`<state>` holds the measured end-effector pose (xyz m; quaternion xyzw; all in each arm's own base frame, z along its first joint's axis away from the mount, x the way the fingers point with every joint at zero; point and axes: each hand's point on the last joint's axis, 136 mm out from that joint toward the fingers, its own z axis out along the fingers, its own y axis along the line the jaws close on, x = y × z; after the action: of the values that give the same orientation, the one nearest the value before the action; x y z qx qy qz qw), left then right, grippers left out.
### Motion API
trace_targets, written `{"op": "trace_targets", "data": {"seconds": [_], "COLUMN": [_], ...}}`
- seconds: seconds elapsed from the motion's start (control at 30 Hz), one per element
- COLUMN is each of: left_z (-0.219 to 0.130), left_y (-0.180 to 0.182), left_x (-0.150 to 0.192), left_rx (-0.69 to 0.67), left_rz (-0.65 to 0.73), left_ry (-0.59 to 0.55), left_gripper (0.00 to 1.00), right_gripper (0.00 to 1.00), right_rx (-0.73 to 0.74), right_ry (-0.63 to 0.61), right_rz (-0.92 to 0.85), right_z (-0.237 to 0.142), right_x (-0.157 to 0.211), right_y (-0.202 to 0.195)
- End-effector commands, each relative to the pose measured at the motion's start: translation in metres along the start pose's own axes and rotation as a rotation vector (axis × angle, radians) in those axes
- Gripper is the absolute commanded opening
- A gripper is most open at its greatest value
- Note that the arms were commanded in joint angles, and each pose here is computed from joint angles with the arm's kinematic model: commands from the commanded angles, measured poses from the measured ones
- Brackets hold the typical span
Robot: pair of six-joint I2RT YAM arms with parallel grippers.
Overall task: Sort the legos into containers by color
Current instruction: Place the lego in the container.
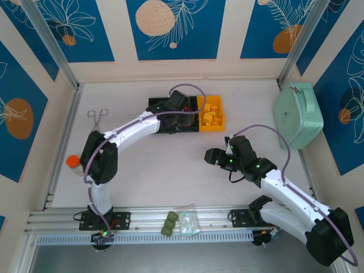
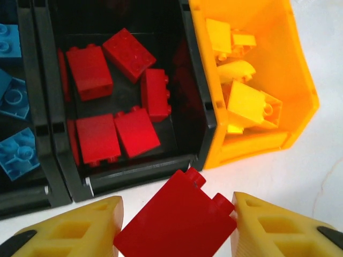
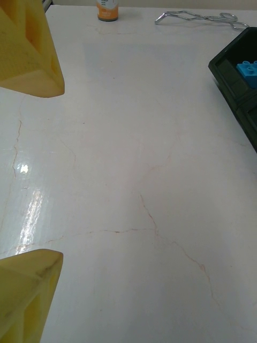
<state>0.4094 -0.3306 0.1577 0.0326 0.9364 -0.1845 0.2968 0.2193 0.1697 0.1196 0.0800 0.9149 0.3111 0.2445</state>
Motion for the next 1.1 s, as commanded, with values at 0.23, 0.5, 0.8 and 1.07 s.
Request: {"op": "trace_targets", "data": {"seconds": [0.23,0.5,0.8,1.07], "left_z": [0.046,0.073,0.068,0.028], "left_y": [0.022,0.023,0.021,0.011], "left_x": [-0.03,-0.039,-0.051,-0.049], "left_rx": [-0.083,-0.101,-0.116,-0.06], "left_rz": [0.009,0.024,0.022,0.046], "left_ry": [0.038,0.048,0.031,-0.014], "left_gripper": [0.47,0.5,0.71,0.69], "right_gripper": [0.75,0.75,0.75,0.75], "right_rx": [-0.013,-0.012,-0.008,-0.009], "right_ry": [-0.036,-0.045,-0.042,-0.046], "right_rz": [-0.031,-0.037,-0.032,-0.042], "right_z": [-0.009,-0.009,-0.008,-0.008], "right_x": [-0.009,-0.014,-0.012,-0.015], "right_y": [0.01,0.012,0.01,0.012]}}
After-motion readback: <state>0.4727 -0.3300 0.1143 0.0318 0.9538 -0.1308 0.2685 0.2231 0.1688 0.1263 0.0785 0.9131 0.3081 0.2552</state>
